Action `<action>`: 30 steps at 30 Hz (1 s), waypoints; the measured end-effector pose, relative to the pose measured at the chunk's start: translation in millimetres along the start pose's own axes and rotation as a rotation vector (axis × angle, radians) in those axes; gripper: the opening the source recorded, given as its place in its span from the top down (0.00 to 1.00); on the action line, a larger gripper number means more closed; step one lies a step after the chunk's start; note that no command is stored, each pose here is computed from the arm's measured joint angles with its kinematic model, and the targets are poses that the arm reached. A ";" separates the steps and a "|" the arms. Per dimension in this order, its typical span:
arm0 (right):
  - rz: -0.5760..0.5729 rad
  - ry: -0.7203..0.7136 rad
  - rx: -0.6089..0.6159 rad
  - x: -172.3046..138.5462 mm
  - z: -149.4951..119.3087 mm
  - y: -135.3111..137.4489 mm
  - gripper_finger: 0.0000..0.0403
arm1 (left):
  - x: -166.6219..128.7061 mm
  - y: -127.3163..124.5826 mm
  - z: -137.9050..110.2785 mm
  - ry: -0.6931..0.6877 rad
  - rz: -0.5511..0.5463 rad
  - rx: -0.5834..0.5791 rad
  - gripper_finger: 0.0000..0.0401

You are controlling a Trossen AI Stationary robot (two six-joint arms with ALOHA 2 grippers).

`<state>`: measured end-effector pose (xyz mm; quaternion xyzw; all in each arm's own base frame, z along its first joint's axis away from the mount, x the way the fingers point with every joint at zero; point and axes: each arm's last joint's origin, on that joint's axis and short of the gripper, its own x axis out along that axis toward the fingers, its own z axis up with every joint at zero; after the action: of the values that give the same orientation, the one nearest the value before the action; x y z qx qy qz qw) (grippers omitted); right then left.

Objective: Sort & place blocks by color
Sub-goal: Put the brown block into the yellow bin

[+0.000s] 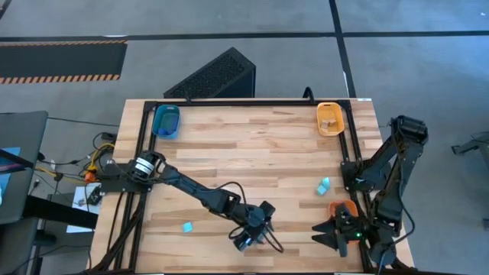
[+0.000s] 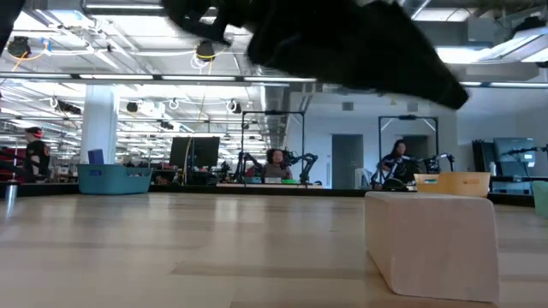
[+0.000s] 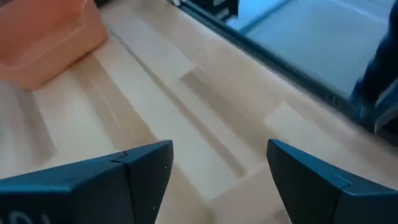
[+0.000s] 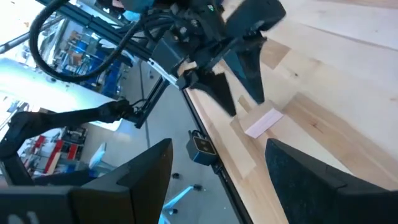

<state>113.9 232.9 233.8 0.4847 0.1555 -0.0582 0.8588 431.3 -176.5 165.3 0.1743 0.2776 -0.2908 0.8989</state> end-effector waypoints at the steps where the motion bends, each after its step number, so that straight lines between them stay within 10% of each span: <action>1: 0.000 0.000 0.001 0.0 0.0 0.1 0.30 | 1.5 -0.2 -1.5 0.004 0.000 -0.065 0.37; 7: -0.012 -0.017 0.003 4.4 3.1 -0.5 0.30 | 12.1 -7.5 -10.9 0.042 0.009 -0.386 0.31; 16: -0.056 -0.035 0.001 16.0 11.2 -3.0 0.30 | 14.6 -29.0 -4.8 0.055 0.097 -0.355 0.02; 30: -0.106 0.014 0.032 32.5 21.6 -4.7 0.30 | 32.3 -47.9 -19.4 0.104 0.137 -0.468 0.04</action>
<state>147.9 213.6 229.8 0.4901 0.1859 -0.1025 0.8454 415.8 -217.9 123.3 -0.0054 0.3707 -0.1474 0.9170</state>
